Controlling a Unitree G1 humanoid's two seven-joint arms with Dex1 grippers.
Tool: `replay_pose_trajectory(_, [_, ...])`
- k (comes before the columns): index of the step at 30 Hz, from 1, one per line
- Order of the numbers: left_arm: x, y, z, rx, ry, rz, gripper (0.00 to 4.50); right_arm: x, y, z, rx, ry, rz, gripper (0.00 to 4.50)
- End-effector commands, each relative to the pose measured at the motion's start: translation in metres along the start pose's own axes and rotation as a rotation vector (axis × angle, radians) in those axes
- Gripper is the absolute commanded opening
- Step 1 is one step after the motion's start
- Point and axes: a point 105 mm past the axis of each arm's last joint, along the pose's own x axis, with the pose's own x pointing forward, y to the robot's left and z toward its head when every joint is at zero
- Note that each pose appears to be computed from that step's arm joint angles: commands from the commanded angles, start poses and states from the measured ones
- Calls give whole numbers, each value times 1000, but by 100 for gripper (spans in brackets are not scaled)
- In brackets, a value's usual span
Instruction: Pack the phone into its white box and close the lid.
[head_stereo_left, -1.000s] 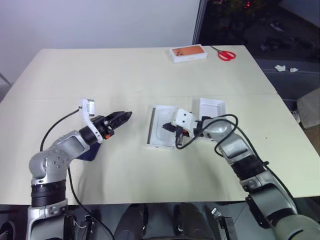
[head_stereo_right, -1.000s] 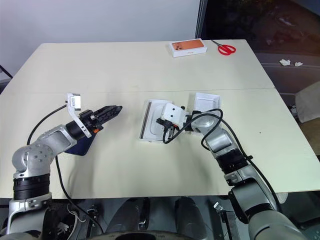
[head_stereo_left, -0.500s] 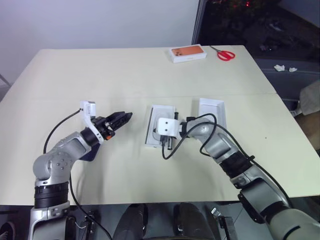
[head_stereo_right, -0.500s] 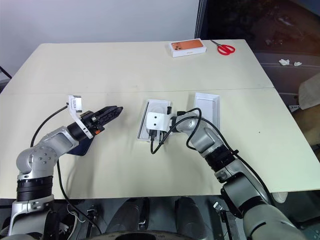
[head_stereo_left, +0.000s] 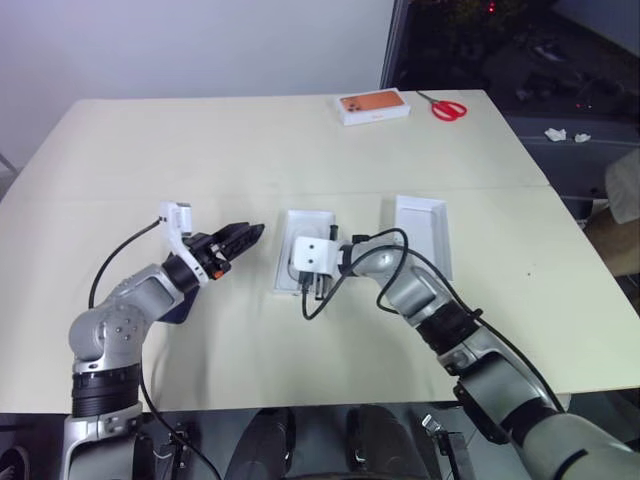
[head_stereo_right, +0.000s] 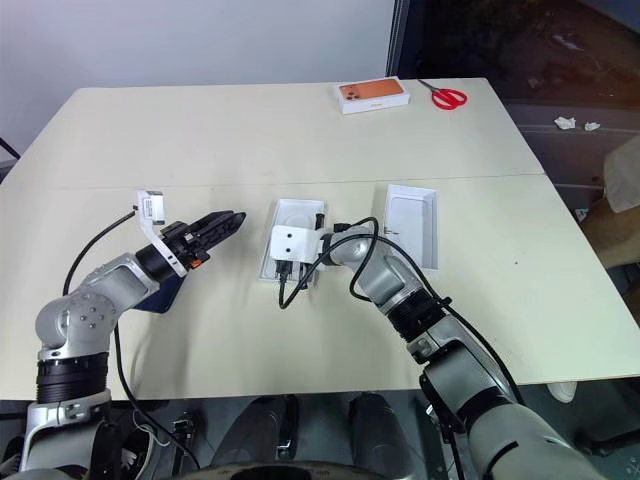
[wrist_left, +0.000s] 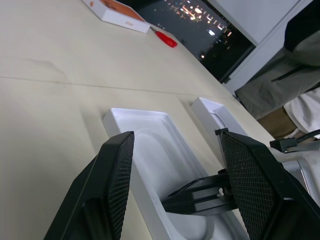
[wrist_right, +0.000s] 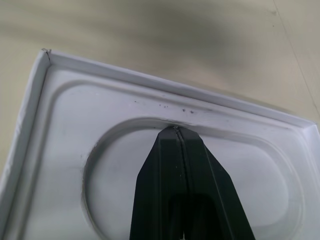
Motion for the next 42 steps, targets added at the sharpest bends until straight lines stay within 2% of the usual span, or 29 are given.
replay_pose_trajectory(1, [-1,-4,8,38,-28,-4,294,-5,-2,-5,0,12,9,2])
replay_pose_trajectory(9, [-1,-3,8,47,-22,-1,294,-26,-21,20,147,-114,0,2])
replay_pose_trajectory(14, [2,-3,7,62,-13,0,294,-22,-39,1,6,5,-100,2])
replay_pose_trajectory(21, [2,-3,6,72,-9,3,294,-15,-26,-20,-116,95,-56,2])
replay_pose_trajectory(26, [1,-3,5,75,-10,11,294,-14,-17,-19,-136,86,-19,2])
replay_pose_trajectory(32, [-4,2,5,91,7,33,294,-33,-47,5,135,-119,-127,2])
replay_pose_trajectory(34, [-9,5,8,88,10,36,294,-49,-58,7,241,-189,-148,2])
replay_pose_trajectory(37, [-17,11,11,58,16,51,294,-69,-64,-1,266,-211,-166,2])
replay_pose_trajectory(42, [-33,16,17,53,60,52,294,-77,-49,2,273,-242,-105,2])
